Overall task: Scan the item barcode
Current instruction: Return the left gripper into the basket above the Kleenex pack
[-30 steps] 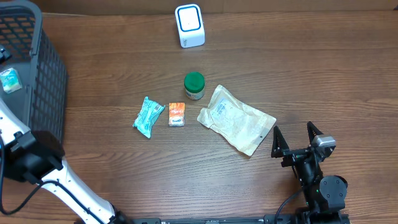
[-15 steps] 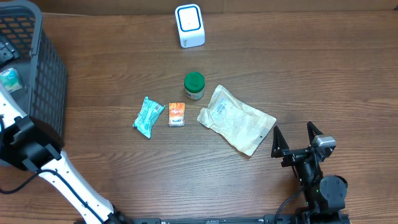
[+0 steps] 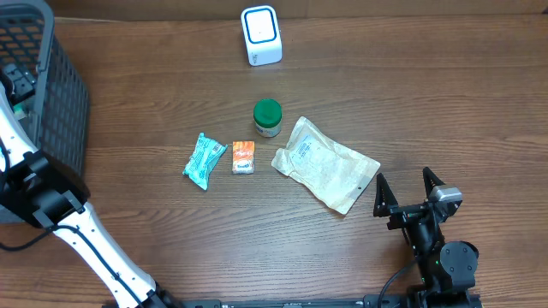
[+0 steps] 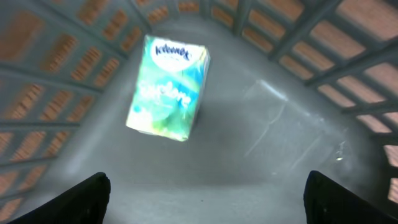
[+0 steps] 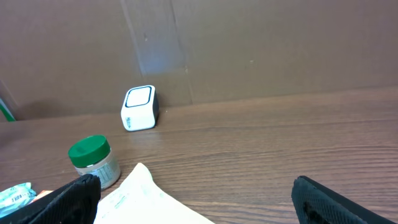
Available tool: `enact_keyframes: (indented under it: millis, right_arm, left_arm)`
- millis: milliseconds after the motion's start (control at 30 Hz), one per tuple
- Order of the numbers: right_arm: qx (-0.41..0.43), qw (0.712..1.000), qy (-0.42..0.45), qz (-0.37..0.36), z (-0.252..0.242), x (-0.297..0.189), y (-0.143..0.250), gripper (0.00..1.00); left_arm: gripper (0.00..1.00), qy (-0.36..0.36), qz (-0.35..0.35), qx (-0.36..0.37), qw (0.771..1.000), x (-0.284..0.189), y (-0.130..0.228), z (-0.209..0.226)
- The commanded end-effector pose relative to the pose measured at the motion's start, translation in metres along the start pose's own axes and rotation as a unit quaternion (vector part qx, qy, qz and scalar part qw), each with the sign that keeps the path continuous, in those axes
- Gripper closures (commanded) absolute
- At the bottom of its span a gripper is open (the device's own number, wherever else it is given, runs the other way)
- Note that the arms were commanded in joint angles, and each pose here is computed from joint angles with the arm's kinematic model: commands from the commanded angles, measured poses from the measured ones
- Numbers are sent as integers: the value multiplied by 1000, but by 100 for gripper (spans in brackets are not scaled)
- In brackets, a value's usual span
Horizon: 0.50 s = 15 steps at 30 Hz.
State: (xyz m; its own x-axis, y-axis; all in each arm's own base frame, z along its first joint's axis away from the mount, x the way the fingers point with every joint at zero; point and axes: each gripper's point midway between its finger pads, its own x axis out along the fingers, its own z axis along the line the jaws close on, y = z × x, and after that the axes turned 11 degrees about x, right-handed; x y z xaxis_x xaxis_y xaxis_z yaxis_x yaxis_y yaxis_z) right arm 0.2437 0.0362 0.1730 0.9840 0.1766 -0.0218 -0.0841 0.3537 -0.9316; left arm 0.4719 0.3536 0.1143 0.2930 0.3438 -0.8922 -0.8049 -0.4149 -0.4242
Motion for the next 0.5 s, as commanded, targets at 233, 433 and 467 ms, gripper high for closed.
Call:
enact_keyframes:
  millis: [233,433,467]
  right_arm:
    - [-2,1000,-1,-2,-1,0,2,0]
    - [-2,1000,-1,-2,-1,0,2,0]
    - [-2,1000,-1,-2,-1,0,2,0]
  left_arm:
    - [19,9,12,8,1000,17,7,-1]
    - [19,6,31,10,999,25,18,-1]
    - [20,5,35,10,999,27,20,-1]
